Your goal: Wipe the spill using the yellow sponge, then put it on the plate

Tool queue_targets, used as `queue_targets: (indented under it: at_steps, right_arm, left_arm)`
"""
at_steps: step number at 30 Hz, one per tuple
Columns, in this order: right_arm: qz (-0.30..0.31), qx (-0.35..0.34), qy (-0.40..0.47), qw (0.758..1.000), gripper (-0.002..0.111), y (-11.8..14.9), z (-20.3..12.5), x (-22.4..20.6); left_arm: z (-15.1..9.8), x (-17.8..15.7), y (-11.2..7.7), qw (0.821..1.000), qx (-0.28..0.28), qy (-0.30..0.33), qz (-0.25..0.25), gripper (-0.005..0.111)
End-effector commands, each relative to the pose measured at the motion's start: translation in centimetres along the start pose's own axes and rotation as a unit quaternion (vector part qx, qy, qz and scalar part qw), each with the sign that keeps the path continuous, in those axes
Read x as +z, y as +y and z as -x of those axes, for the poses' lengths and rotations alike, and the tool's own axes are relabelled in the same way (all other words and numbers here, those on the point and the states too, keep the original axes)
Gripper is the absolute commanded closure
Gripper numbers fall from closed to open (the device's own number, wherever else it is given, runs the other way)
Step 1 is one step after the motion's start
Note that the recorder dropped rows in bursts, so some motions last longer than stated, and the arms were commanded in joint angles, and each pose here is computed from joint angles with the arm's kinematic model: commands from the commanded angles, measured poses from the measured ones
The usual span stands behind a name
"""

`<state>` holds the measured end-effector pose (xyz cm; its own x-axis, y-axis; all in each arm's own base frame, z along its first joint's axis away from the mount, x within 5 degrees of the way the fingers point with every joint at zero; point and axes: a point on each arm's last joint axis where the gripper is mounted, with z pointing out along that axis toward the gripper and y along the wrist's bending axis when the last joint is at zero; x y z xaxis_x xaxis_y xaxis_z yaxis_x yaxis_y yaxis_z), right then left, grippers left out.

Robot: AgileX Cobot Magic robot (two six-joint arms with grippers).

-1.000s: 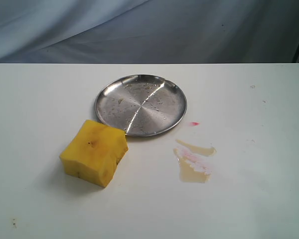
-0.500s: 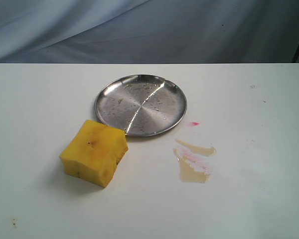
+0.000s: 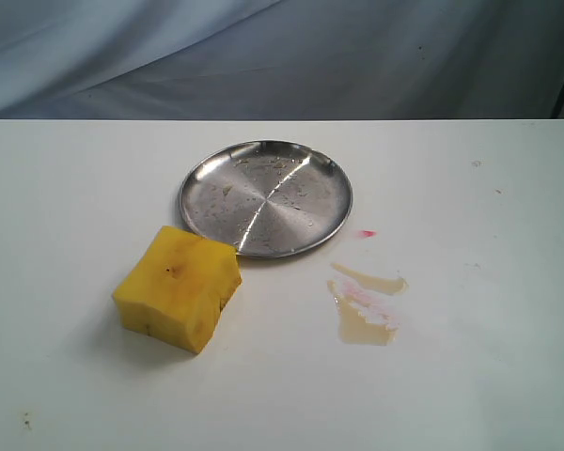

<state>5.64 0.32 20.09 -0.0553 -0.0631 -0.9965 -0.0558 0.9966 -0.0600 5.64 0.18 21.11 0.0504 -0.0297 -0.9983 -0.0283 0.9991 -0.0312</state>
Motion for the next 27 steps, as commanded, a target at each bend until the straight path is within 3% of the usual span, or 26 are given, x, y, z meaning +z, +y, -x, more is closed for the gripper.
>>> queue_targets:
  at_steps: [1,7,15,17,24,27]
  right_arm:
    - [0.001,-0.001,-0.001,1.000,0.108,0.0,-0.1,0.0]
    - [0.001,-0.001,-0.001,1.000,0.108,0.0,-0.1,0.0]
    - [0.001,-0.001,-0.001,1.000,0.108,0.0,-0.1,0.0]
    - [0.001,-0.001,-0.001,1.000,0.108,0.0,-0.1,0.0]
    - [0.001,-0.001,-0.001,1.000,0.108,0.0,-0.1,0.0]
    - [0.001,-0.001,-0.001,1.000,0.108,0.0,-0.1,0.0]
  left_arm:
    - [0.1,0.0,-0.1,0.999,-0.050,-0.013,-0.006,0.104]
    - [0.6,0.0,-0.1,0.998,-0.056,-0.039,-0.010,0.104]
    - [2.9,-0.5,-0.4,0.985,-0.044,-0.166,-0.031,0.104]
    - [3.1,-0.5,-0.4,0.987,-0.043,-0.149,-0.027,0.104]
    - [7.5,-1.3,-0.2,0.994,-0.042,-0.101,-0.010,0.104]
    - [9.0,-0.8,-0.2,0.999,-0.034,-0.041,0.001,0.104]
